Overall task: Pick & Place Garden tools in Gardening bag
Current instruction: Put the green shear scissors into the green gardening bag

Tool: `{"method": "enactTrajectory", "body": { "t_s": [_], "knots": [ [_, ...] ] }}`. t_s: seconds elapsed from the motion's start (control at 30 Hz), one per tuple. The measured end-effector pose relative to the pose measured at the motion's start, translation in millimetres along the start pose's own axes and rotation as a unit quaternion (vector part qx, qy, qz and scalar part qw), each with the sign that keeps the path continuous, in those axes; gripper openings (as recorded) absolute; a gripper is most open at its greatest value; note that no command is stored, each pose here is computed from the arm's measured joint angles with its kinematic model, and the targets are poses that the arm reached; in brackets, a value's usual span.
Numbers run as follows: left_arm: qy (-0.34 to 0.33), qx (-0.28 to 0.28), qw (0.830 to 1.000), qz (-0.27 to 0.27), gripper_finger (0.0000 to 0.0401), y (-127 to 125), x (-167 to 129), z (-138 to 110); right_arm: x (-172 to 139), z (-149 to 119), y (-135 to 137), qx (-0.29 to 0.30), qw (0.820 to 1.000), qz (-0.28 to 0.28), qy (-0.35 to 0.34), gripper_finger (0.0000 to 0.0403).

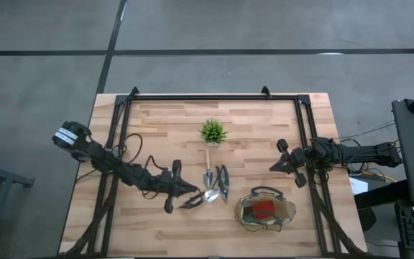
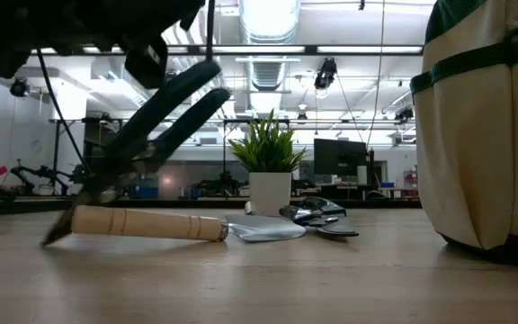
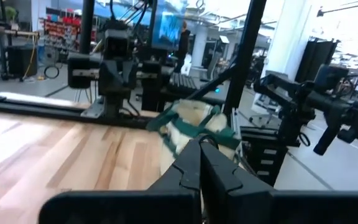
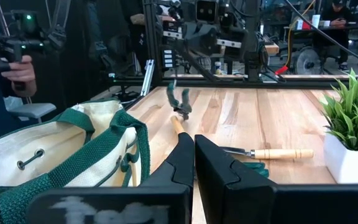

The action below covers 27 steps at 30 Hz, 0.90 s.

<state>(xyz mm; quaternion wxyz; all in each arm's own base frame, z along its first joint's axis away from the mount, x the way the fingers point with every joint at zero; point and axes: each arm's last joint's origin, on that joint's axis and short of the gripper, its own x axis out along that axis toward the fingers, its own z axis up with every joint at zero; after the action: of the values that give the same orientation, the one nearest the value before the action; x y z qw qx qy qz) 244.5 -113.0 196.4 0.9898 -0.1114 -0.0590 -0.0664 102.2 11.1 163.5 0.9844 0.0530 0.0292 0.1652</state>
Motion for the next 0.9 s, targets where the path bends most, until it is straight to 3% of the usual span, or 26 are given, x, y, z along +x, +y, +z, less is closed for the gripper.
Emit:
{"method": "enactTrajectory", "body": {
  "t_s": [0.43, 0.9],
  "knots": [
    [-0.050, 0.035, 0.997, -0.039, 0.0000, -15, 22, 29, 0, 0, 0, 0.000, 1.000, 0.000, 0.000, 0.0008],
    [-0.083, 0.062, 0.994, -0.038, 0.0000, -22, 42, 55, 0, 0, 0, 0.000, 1.000, 0.000, 0.000, 0.0008]
  ]
}}
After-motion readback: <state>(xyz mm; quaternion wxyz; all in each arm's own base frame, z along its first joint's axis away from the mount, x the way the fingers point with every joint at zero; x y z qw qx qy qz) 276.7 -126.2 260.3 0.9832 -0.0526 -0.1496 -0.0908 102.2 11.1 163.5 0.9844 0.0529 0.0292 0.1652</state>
